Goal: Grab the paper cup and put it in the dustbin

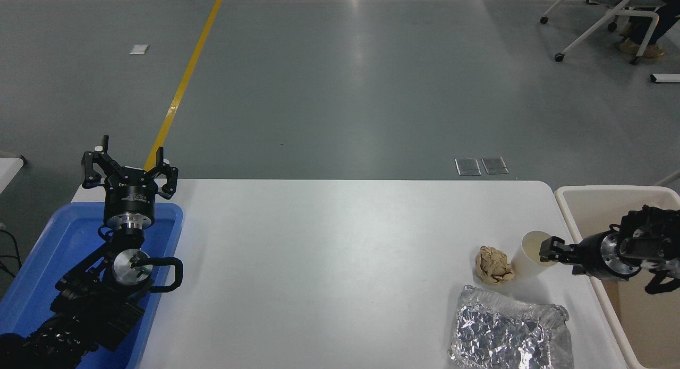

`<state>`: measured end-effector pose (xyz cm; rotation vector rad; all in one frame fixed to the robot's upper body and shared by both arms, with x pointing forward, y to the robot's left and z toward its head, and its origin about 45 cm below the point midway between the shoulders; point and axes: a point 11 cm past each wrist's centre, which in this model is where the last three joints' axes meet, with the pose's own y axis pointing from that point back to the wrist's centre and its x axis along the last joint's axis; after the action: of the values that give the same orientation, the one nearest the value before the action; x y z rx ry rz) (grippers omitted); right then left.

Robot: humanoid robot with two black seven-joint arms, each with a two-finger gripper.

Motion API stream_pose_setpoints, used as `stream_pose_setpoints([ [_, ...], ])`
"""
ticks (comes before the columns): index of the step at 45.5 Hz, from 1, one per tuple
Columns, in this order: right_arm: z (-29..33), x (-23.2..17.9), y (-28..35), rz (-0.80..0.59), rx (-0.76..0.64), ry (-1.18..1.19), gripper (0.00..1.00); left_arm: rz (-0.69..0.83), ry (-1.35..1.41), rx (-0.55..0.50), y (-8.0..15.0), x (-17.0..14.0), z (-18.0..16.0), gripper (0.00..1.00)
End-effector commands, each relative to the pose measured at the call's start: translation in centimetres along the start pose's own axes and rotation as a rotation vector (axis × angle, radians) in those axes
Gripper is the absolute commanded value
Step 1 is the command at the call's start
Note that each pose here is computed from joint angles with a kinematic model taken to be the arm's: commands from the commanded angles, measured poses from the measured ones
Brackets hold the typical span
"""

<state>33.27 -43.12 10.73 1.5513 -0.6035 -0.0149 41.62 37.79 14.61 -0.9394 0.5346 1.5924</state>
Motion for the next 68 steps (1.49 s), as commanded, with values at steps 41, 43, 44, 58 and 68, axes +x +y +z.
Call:
stream_pose_setpoints([
  [41, -0.2, 4.3, 15.5, -0.043, 0.145, -0.030, 0.00, -0.002, 0.002, 0.002, 0.0, -0.1, -0.1, 0.99],
  [43, -0.5, 4.4, 17.1, -0.054, 0.155, -0.029, 0.00, -0.002, 0.002, 0.002, 0.0, -0.1, -0.1, 0.99],
  [44, -0.6, 4.6, 17.9, -0.058, 0.159, -0.025, 0.00, -0.002, 0.001, 0.003, 0.0, -0.1, -0.1, 0.99],
  [58, -2.0, 6.9, 27.4, -0.078, 0.213, 0.027, 0.00, -0.002, 0.001, 0.003, 0.0, -0.1, -0.1, 0.99],
  [68, -2.9, 7.7, 31.1, -0.059, 0.246, 0.045, 0.00, -0.002, 0.001, 0.003, 0.0, -0.1, -0.1, 0.99],
])
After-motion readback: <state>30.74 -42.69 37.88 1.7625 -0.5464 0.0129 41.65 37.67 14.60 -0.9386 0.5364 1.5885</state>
